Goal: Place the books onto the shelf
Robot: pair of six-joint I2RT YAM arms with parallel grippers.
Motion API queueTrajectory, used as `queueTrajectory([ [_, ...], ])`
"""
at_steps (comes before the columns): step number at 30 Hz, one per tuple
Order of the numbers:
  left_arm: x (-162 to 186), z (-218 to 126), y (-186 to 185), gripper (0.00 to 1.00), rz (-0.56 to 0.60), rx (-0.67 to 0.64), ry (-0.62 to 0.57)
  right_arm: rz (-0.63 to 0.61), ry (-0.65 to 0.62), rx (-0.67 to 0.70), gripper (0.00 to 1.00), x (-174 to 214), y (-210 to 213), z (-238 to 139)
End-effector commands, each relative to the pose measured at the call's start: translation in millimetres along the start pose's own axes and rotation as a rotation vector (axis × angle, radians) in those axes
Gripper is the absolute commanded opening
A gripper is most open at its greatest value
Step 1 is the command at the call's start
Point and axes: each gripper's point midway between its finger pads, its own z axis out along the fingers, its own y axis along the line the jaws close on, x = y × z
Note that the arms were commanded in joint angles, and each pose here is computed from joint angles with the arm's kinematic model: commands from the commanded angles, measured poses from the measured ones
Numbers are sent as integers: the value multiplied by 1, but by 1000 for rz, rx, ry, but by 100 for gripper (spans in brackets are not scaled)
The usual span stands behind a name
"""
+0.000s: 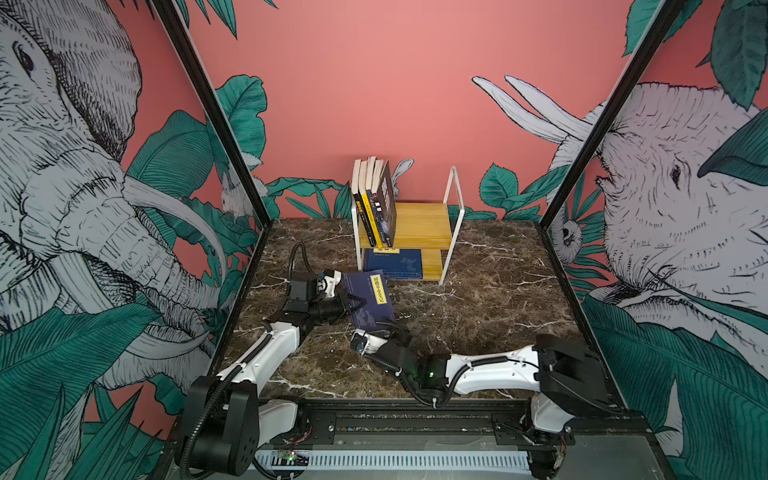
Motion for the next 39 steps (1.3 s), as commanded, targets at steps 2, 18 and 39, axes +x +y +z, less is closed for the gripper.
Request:
queueTrajectory([
  [2,-2,-3,-18,0,43,80,8,-111,-60,182,65,-18,-9,-1],
  [18,17,2,-19,0,74,110,103,-293,-20,495,28,-24,-22,31],
  [39,-7,-19,-18,80,152,66,25,-521,-32,436,0,7,-29,-6],
])
